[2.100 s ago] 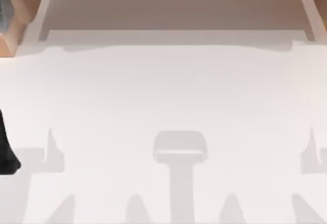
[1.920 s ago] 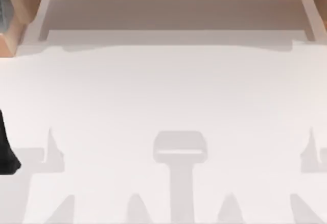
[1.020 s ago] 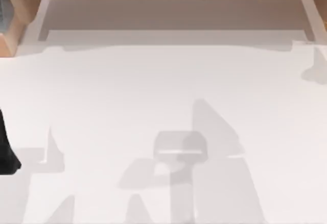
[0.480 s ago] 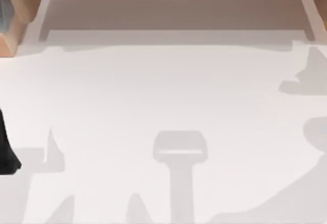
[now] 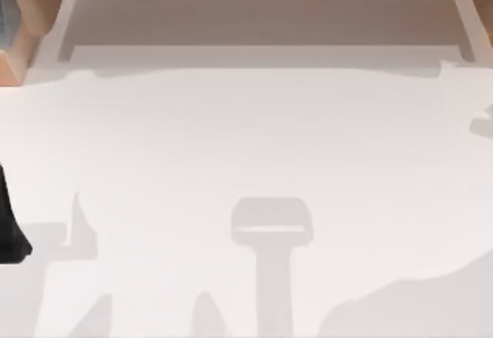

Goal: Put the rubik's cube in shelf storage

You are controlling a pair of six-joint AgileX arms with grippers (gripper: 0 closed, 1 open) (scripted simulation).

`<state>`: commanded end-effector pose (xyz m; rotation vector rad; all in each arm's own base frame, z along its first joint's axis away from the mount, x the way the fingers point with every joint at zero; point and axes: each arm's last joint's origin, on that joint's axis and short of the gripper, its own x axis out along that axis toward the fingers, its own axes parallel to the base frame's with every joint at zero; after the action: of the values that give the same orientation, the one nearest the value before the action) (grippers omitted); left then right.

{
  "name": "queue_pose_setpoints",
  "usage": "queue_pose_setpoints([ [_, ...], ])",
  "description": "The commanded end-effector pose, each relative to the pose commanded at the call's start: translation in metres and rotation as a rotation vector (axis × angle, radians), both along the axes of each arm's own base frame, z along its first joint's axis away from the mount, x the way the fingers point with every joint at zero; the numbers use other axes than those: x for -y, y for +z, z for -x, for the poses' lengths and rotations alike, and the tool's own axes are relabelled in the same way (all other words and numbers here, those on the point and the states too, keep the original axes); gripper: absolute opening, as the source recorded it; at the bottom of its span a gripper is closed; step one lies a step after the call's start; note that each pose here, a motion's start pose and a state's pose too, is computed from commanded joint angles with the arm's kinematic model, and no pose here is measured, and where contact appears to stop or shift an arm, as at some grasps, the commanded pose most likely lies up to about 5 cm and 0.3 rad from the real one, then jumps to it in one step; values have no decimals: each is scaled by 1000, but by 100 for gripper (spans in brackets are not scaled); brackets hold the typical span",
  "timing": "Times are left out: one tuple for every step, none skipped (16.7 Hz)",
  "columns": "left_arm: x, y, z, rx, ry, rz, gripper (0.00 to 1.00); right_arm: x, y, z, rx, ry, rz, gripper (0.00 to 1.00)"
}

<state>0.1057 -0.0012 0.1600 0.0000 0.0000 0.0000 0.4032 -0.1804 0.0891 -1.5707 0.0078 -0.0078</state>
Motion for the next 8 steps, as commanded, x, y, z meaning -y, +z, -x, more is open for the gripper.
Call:
queue_pose_setpoints([
  [0, 0, 0, 0, 0, 0, 100, 0, 0, 0, 0, 0, 0, 100],
  [0, 0, 0, 0, 0, 0, 100, -2, -1, 0, -5, 4, -4, 100],
  [0, 0, 0, 0, 0, 0, 100, -2, 0, -1, -4, 3, -3, 100],
  [0, 0, 0, 0, 0, 0, 100, -1, 0, -3, -1, 1, -1, 100],
  [0, 0, 0, 0, 0, 0, 100, -1, 0, -7, 0, 0, 0, 100],
  [0, 0, 0, 0, 0, 0, 100, -1, 0, -11, 0, 0, 0, 100],
  [0, 0, 0, 0, 0, 0, 100, 0, 0, -15, 0, 0, 0, 100],
  [0, 0, 0, 0, 0, 0, 100, 0, 0, -19, 0, 0, 0, 100],
])
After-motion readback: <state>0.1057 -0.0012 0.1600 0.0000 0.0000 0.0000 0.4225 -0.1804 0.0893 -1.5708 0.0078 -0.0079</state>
